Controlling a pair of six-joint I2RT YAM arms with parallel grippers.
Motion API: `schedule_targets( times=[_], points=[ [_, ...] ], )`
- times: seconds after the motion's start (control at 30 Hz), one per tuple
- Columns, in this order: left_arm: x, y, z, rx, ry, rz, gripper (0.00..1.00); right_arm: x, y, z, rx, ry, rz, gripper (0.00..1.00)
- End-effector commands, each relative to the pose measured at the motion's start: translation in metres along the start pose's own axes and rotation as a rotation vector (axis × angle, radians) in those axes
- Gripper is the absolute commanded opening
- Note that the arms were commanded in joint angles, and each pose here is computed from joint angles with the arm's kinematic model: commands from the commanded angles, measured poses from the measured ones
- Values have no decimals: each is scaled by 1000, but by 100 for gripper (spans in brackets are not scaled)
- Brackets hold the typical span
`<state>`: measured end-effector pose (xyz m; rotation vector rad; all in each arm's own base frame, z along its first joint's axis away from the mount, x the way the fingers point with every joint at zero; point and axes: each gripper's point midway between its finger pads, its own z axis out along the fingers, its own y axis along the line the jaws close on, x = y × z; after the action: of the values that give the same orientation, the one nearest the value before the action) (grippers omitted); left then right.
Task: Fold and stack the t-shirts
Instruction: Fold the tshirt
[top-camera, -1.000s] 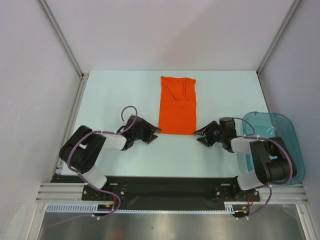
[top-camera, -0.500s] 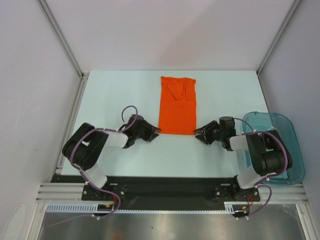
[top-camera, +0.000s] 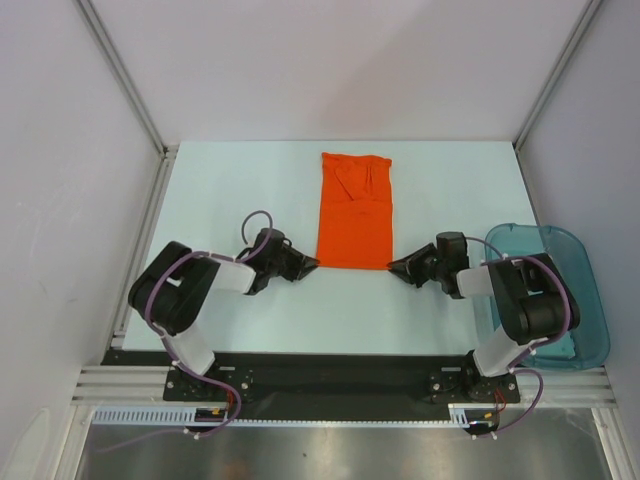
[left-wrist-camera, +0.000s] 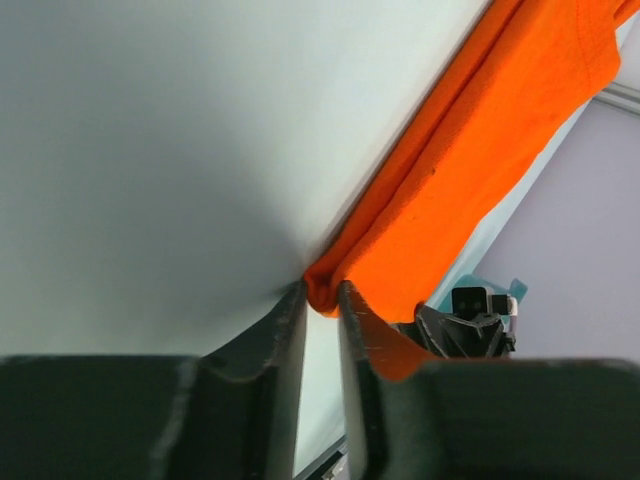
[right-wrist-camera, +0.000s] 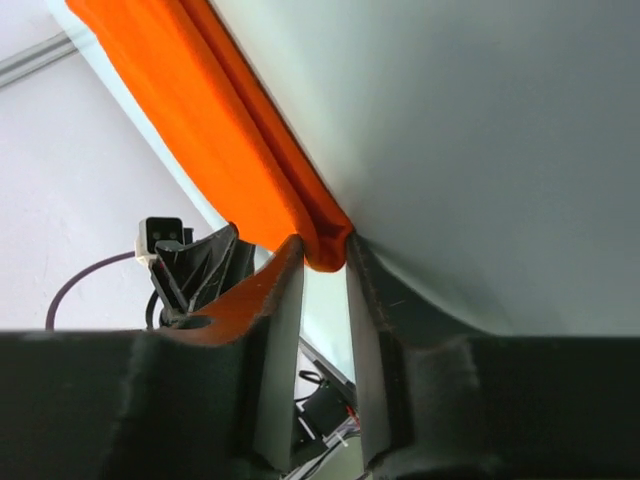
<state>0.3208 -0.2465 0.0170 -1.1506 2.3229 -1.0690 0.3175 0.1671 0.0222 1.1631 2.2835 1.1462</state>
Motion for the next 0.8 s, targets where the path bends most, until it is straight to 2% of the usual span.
schedule_targets(
  times=[0.0,0.03,0.07,0.1,0.27,0.4,0.6,0.63,0.73,0.77],
  points=[
    [-8,24,5,-82,-18,3,22,-4,-20,5,93,-25,28,21],
    [-7,22,5,-76,-8,11,13,-3,-20,6,93,-22,20,14],
    [-5,22,5,-73,1,9,5,-3,-19,6,94,-19,17,1],
    [-3,23,4,-74,11,8,0,0,-20,5,101,-9,9,0],
    [8,23,-14,-46,44,16,0,19,-30,-9,137,42,-69,0],
    [26,31,-50,-33,58,20,1,35,-15,-40,99,28,-145,0],
    [53,52,-87,-49,101,60,0,59,-15,-78,97,32,-171,0],
    [55,41,-98,-4,96,69,1,65,-15,-89,106,37,-180,0],
    [59,53,-115,-28,80,72,0,78,-8,-110,64,27,-217,0],
    [60,46,-124,10,76,76,0,83,-17,-115,91,38,-211,0]
  ],
)
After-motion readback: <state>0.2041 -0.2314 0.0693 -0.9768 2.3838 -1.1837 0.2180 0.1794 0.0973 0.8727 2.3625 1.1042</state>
